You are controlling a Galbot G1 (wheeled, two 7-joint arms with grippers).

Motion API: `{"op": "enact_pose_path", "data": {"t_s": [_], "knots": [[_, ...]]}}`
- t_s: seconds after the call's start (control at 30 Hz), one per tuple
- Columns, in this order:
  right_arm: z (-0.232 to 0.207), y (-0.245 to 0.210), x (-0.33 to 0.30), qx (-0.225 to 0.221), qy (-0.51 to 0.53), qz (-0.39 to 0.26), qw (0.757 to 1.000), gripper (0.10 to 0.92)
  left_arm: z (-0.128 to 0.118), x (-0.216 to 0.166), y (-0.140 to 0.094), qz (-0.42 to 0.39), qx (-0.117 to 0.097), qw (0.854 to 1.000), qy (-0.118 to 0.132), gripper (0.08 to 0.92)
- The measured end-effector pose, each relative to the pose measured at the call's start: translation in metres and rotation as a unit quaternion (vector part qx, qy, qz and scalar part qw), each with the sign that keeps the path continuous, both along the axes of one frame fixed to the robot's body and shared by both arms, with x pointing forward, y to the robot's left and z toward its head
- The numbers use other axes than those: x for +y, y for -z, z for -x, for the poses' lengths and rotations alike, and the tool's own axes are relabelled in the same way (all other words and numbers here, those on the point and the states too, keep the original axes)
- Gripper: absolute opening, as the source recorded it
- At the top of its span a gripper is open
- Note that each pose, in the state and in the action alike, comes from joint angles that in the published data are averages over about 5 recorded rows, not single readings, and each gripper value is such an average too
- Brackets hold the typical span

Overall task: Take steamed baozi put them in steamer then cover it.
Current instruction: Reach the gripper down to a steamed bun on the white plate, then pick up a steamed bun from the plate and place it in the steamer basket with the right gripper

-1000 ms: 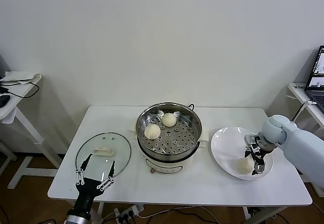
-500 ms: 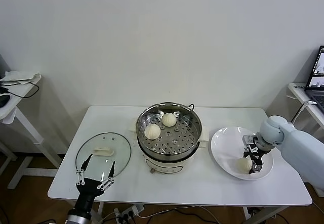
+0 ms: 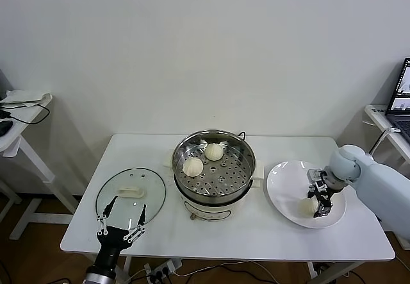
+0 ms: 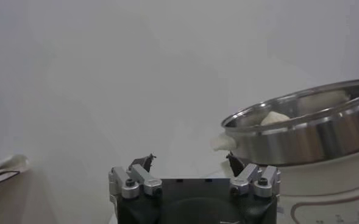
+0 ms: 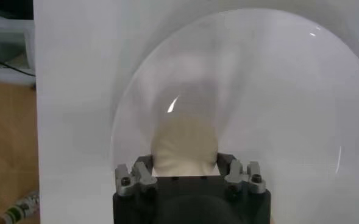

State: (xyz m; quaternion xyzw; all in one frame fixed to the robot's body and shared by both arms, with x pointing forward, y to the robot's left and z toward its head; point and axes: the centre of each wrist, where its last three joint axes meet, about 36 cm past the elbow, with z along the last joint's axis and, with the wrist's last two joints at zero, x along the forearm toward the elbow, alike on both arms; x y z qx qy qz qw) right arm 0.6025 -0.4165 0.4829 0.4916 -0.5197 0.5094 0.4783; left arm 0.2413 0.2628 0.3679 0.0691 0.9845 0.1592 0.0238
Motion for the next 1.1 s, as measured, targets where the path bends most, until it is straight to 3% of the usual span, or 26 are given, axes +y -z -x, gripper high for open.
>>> {"op": "enact_pose_path", "data": {"t_s": [0.23, 0.63, 0.9, 1.1], "knots": [[-0.007, -0.048, -0.003, -0.020, -0.023, -0.008, 1.000, 0.667, 0.001, 0.000, -0.002, -0.003, -0.001, 1.000, 0.001, 0.823], [-0.017, -0.189, 0.049, -0.096, -0.172, -0.007, 0.980, 0.645, 0.003, 0.002, -0.007, -0.011, 0.000, 1.000, 0.001, 0.823], [-0.007, -0.263, 0.125, -0.144, -0.337, 0.027, 0.930, 0.614, 0.005, 0.005, -0.011, -0.016, 0.001, 1.000, -0.002, 0.823], [-0.002, -0.280, 0.189, -0.155, -0.451, 0.057, 0.877, 0.611, 0.005, 0.008, -0.013, -0.018, -0.001, 1.000, -0.005, 0.823]]}}
